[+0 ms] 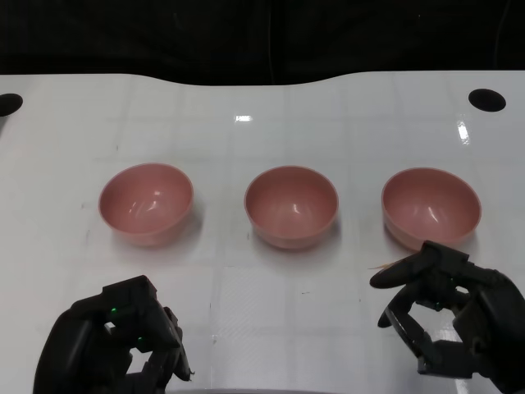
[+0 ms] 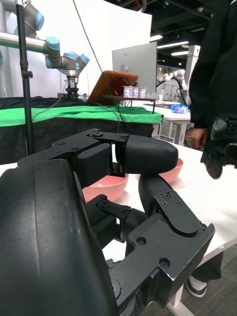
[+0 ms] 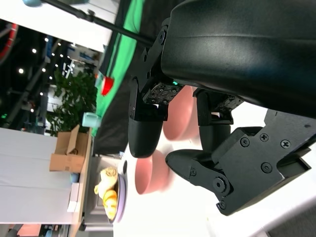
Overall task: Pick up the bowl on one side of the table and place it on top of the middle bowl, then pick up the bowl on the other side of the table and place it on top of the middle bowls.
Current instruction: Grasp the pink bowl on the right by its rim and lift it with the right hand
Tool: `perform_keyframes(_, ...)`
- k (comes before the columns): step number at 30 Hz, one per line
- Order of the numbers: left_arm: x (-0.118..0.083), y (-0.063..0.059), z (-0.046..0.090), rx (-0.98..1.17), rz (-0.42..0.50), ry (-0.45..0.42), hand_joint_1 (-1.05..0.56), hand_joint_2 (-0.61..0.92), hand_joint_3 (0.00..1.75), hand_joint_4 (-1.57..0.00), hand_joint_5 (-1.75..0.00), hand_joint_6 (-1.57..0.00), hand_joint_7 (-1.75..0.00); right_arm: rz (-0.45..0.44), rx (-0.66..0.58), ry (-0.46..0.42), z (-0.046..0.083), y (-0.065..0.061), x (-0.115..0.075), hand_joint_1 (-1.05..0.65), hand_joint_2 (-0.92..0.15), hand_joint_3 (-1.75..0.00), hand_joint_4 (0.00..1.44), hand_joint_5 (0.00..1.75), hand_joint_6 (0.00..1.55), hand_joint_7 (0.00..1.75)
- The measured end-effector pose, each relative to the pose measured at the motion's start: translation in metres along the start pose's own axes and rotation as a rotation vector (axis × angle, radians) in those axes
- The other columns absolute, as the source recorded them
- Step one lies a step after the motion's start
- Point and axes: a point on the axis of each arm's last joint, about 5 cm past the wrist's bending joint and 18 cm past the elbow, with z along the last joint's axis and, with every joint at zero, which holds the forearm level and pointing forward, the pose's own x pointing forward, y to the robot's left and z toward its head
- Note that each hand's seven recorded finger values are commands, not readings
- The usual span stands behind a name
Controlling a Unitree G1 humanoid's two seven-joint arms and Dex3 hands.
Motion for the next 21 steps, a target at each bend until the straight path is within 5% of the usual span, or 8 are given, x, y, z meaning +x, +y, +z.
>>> perform_keyframes(9,0.000,0.001,0.000,0.004,0.004,0.000,-0.14,0.37,1.25,-1.03,-1.52,-1.01,-1.33,0.012,-0.191,-0.041,0.006,-0.016,0.007,-0.41,-0.87,-0.07,0.43,0.79,0.49,0.37)
perform_keyframes(21,0.000,0.000,0.000,0.003,0.005,-0.010,-0.16,0.43,1.21,-1.03,-1.54,-1.02,-1.33,0.037,-0.665,-0.001,0.024,-0.028,0.018,-0.52,-0.85,0.00,0.16,0.77,0.32,0.15)
